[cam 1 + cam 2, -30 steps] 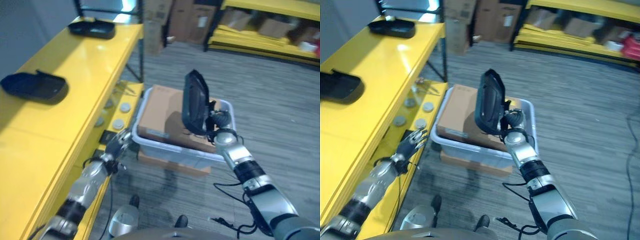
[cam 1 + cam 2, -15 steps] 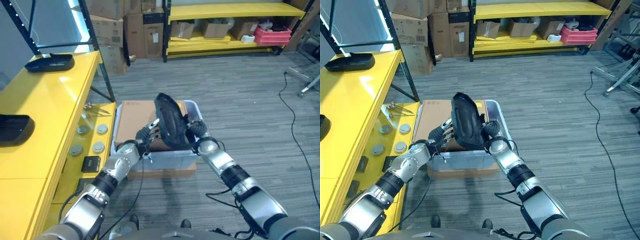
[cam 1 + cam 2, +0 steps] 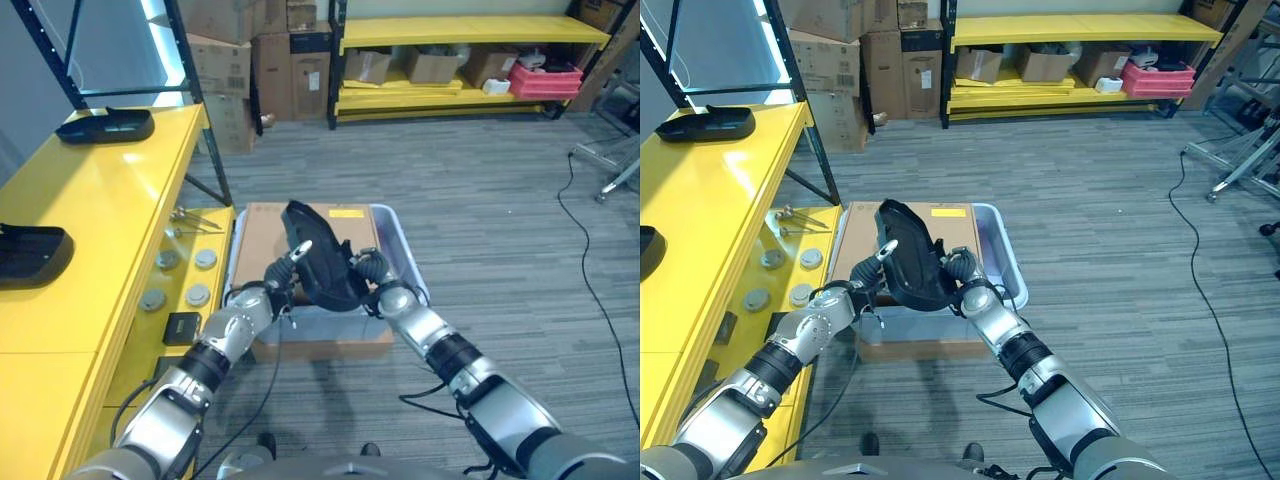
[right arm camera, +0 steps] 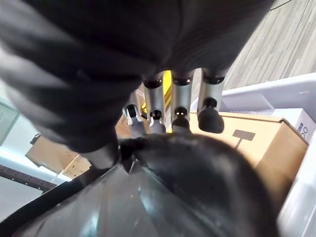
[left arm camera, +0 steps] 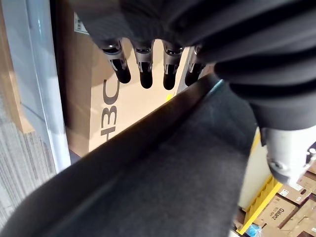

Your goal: Move parts from the plastic box to the shelf.

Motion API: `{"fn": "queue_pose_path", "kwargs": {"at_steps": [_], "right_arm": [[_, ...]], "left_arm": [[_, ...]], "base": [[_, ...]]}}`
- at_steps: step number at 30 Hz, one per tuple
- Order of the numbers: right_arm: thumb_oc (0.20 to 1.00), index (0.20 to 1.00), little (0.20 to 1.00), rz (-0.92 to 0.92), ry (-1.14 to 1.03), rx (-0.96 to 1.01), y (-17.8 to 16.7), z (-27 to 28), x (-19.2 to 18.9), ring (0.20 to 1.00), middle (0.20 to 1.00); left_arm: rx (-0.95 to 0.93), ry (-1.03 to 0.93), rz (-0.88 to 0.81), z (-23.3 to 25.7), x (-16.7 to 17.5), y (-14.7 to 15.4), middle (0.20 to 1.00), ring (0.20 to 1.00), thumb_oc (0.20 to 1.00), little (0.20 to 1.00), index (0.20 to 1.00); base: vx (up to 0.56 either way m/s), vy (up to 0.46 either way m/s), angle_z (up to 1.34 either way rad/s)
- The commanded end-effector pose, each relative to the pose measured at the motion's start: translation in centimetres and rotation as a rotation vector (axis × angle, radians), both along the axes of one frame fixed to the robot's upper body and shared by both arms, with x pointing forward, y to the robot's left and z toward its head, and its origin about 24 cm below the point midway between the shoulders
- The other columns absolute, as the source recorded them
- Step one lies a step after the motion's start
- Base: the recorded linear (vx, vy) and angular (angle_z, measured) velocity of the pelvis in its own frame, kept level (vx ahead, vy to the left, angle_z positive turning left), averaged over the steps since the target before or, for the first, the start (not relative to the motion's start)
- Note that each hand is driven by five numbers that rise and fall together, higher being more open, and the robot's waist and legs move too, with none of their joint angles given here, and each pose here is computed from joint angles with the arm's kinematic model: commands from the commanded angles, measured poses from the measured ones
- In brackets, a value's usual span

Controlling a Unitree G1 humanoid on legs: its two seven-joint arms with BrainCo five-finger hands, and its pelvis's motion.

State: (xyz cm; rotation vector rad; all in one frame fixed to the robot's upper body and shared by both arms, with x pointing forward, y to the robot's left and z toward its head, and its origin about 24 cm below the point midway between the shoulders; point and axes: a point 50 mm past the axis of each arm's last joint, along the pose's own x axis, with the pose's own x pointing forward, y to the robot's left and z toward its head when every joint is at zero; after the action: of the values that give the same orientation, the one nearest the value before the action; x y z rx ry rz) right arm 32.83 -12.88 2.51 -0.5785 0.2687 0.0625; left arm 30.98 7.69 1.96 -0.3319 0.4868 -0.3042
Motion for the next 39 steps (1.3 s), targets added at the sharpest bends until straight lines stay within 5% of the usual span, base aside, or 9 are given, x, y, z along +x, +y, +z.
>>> {"fn": "queue_pose_path", "kwargs": {"at_steps": [1, 2, 20, 21, 28, 39], "right_arm": [[0.200, 0.200, 0.200, 0.089, -0.172, 0.007, 2.4, 4.1, 1.6, 0.200, 0.200], [0.200, 0.200, 0.200, 0.084, -0.173, 0.015, 2.5, 4.1, 1.6, 0.200, 0.200], [0.200, 0.200, 0.200, -0.098, -0.064, 0.297, 2.2, 3.0, 1.5, 0.200, 0.200], [1.000, 1.000, 1.000, -0.128, -0.052, 0.401, 2.4, 2.9, 1.4, 1.000, 1.000], [1.000, 1.000, 1.000, -0.230, -0.200, 0.711, 0.4, 5.6, 0.9, 1.000, 1.000], [1.000, 1.000, 1.000, -0.239, -0.232, 0.738, -4.7, 3.7, -3.0, 1.000, 1.000]], "left_arm": [[0.106, -0.128, -0.081, 1.8, 1.4, -2.0, 0.304, 0.304, 0.304, 0.304, 0.304], [0.144, -0.164, -0.103, 2.1, 1.5, -1.9, 0.200, 0.200, 0.200, 0.200, 0.200], [0.102, -0.350, -0.121, 5.4, 1.7, -2.2, 0.200, 0.200, 0.200, 0.200, 0.200], [0.084, -0.361, -0.086, 5.8, 1.7, -2.2, 0.200, 0.200, 0.200, 0.200, 0.200], [0.042, -0.317, 0.080, 4.7, 1.0, 1.1, 0.200, 0.200, 0.200, 0.200, 0.200], [0.101, -0.284, 0.279, 2.0, -0.9, 7.2, 0.200, 0.200, 0.200, 0.200, 0.200]], "base": [[0.00, 0.000, 0.00], [0.00, 0.000, 0.00], [0.00, 0.000, 0.00], [0.00, 0.000, 0.00], [0.00, 0.001, 0.00], [0.00, 0.010, -0.06]]}}
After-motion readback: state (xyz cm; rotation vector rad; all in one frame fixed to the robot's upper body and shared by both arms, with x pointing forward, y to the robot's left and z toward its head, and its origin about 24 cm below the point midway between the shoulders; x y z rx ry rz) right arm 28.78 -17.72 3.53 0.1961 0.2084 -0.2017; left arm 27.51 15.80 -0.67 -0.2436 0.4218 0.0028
